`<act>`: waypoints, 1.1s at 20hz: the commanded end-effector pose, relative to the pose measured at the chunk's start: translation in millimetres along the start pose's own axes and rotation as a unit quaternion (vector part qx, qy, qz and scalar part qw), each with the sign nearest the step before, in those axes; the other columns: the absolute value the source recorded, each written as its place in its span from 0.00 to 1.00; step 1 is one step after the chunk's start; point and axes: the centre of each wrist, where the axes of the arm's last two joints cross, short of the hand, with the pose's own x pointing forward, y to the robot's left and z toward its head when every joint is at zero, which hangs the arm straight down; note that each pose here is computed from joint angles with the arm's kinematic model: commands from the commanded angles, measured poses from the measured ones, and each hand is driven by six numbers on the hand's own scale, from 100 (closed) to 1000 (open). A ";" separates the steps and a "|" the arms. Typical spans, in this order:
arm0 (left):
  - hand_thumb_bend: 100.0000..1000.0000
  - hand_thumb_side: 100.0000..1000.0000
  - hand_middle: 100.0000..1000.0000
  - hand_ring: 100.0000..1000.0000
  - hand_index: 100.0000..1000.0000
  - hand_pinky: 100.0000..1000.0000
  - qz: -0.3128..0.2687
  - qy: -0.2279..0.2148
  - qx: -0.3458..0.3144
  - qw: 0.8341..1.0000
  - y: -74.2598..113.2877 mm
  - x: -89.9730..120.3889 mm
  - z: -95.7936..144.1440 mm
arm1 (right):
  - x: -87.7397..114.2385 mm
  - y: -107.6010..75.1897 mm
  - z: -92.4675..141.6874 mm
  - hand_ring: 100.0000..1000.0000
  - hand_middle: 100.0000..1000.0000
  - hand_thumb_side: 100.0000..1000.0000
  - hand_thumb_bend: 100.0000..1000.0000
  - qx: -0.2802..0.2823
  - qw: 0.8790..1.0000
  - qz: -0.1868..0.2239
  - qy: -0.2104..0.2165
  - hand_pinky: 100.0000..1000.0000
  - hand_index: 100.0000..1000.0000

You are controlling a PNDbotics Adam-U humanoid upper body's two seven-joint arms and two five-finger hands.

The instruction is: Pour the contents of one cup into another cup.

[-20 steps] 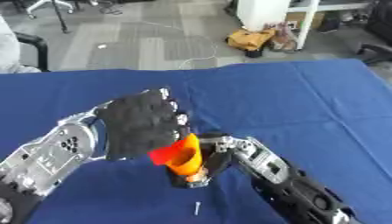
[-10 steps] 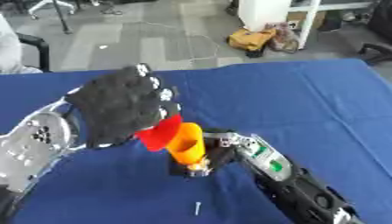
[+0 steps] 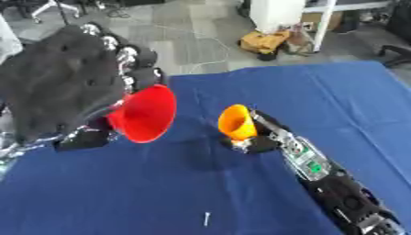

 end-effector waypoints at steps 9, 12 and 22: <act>0.18 0.00 0.22 0.23 0.64 0.18 0.040 0.066 0.013 0.997 -2.0 -11.4 16.7 | -16.6 -23.7 19.5 1.00 0.74 0.63 0.76 -0.050 0.997 0.065 0.010 0.77 0.88; 0.07 0.00 0.21 0.21 0.62 0.12 0.105 0.117 0.026 0.987 -11.9 -15.2 23.5 | -23.4 -36.1 37.3 1.00 0.73 0.66 0.74 -0.093 0.994 0.054 0.037 0.75 0.87; 0.00 0.09 0.21 0.18 0.59 0.04 0.437 0.302 0.138 0.836 -87.6 -10.4 37.9 | -11.9 -90.4 80.4 1.00 0.68 0.67 0.71 -0.299 0.952 -0.043 0.057 0.69 0.85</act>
